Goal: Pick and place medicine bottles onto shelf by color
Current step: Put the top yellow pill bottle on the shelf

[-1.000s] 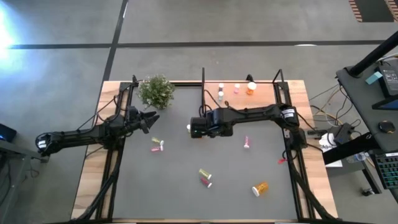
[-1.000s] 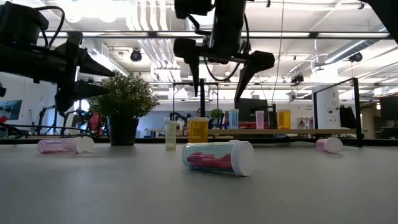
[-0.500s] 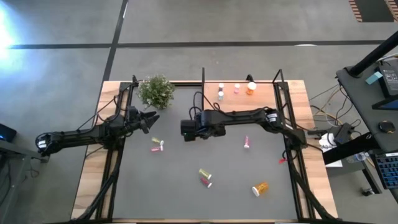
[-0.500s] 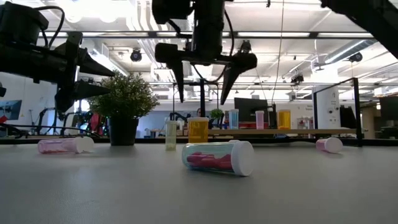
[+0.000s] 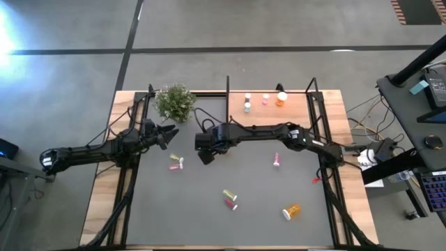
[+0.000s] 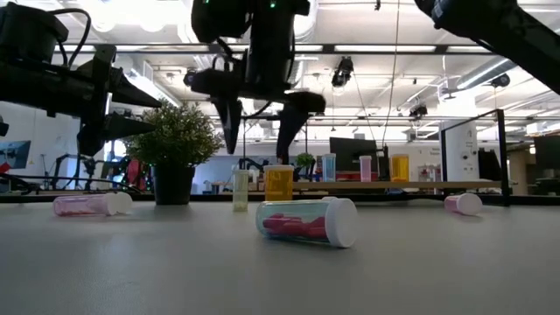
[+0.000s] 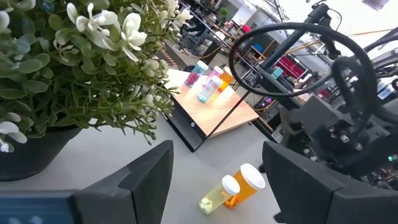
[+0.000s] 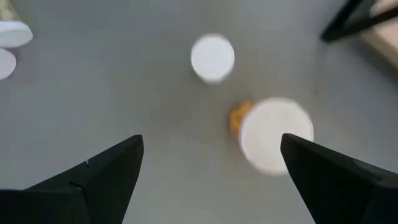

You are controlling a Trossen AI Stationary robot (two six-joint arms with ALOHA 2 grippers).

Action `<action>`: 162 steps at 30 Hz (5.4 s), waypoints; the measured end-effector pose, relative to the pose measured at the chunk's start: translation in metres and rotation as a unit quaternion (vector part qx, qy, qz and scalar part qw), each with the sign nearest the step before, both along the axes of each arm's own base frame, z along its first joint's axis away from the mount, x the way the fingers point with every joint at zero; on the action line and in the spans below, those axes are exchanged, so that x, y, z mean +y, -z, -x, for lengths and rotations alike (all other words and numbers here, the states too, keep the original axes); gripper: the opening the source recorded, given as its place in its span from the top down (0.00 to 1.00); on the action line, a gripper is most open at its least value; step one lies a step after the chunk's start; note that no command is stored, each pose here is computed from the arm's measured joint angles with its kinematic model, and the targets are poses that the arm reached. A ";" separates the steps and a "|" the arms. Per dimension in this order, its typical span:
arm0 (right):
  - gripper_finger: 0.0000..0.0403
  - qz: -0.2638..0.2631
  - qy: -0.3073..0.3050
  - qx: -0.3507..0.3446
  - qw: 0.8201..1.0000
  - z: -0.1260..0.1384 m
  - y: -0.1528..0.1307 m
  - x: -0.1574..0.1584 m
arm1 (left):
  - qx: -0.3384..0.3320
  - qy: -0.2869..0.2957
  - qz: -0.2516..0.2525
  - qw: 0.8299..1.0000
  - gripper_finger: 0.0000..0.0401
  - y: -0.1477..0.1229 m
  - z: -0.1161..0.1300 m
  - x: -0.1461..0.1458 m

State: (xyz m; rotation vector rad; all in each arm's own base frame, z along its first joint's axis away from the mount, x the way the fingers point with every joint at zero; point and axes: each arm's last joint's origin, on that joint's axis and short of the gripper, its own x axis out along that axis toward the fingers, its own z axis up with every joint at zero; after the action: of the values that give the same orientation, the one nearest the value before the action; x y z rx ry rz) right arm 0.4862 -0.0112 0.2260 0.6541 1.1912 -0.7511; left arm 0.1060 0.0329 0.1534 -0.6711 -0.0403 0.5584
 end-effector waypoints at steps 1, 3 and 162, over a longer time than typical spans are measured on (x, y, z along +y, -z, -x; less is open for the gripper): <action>0.08 0.004 -0.006 -0.004 1.000 -0.001 0.001 -0.001 | 0.000 0.000 0.000 1.000 0.42 0.000 0.000 0.000; 0.08 0.019 -0.015 -0.009 1.000 -0.003 0.000 -0.005 | 0.000 0.000 0.000 1.000 0.42 0.000 0.000 0.000; 0.71 0.029 0.811 -0.071 0.580 0.257 -0.068 -0.108 | 0.003 0.000 0.001 1.000 0.42 0.001 0.000 0.000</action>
State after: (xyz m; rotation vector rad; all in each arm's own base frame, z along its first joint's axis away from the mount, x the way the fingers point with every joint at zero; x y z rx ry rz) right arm 0.2290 -0.1197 0.2943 1.7204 0.0343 -2.1690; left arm 0.1063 0.0330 0.1528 -0.6708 -0.0343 0.5603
